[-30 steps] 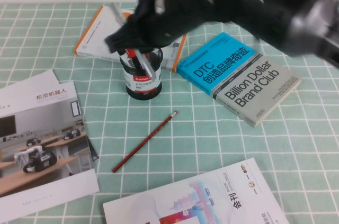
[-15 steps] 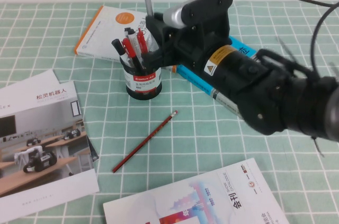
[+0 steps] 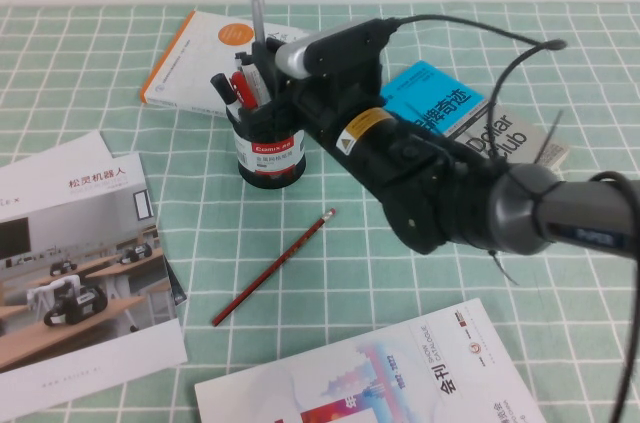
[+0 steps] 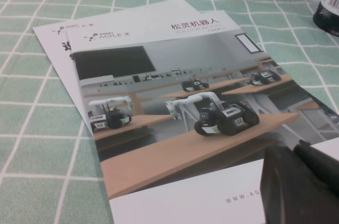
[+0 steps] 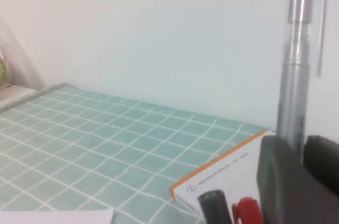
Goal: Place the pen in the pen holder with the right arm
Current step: Place the pen onto the pen holder
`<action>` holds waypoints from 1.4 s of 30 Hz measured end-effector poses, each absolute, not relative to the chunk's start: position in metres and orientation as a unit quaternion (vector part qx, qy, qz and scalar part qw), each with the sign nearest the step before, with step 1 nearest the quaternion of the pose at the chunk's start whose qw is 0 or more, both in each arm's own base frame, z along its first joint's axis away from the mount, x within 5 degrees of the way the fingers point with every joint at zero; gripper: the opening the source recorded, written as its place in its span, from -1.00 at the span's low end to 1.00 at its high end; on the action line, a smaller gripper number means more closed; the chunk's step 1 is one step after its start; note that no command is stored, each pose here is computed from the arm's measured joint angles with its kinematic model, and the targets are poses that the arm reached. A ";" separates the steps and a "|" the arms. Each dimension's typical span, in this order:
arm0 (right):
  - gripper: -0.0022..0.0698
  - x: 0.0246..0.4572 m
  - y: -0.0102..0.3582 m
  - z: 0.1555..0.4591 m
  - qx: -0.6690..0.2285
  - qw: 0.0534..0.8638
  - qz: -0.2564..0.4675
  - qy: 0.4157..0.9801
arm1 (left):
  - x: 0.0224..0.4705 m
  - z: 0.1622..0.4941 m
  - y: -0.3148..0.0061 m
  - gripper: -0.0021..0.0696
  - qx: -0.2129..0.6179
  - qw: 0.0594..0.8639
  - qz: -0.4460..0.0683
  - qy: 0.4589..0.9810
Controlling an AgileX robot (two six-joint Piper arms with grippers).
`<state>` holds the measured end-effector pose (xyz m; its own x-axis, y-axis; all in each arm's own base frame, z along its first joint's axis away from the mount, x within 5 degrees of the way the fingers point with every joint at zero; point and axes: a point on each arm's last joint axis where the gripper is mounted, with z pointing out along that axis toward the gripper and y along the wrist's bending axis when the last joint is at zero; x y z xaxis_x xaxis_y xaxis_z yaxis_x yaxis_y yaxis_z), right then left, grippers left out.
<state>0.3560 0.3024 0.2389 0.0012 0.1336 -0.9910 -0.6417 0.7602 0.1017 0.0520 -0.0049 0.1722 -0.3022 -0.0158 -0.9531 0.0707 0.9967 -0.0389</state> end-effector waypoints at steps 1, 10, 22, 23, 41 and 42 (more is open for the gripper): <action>-0.84 0.358 0.304 0.236 -0.197 0.678 0.285 0.648 | 0.052 0.172 -0.005 -0.96 0.017 0.590 -0.037 0.806; -0.84 0.367 0.307 0.215 -0.191 0.665 0.278 0.667 | 0.052 0.172 -0.005 -0.96 0.017 0.590 -0.037 0.806; -0.85 0.376 0.309 0.217 -0.183 0.670 0.278 0.664 | 0.052 0.172 -0.005 -0.96 0.017 0.590 -0.037 0.806; -0.85 0.377 0.308 0.217 -0.182 0.670 0.277 0.664 | 0.052 0.172 -0.005 -0.96 0.017 0.590 -0.037 0.806; -0.85 0.385 0.315 0.215 -0.189 0.683 0.280 0.647 | 0.052 0.172 -0.005 -0.96 0.017 0.590 -0.037 0.806; -0.85 0.385 0.315 0.214 -0.192 0.681 0.278 0.649 | 0.052 0.172 -0.005 -0.96 0.017 0.590 -0.037 0.806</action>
<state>0.3847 0.3154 0.2136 0.0018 0.1302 -0.9915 -0.6286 0.7712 0.1002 0.0520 -0.0049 0.1722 -0.3022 -0.0158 -0.9531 0.0707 0.9967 -0.0389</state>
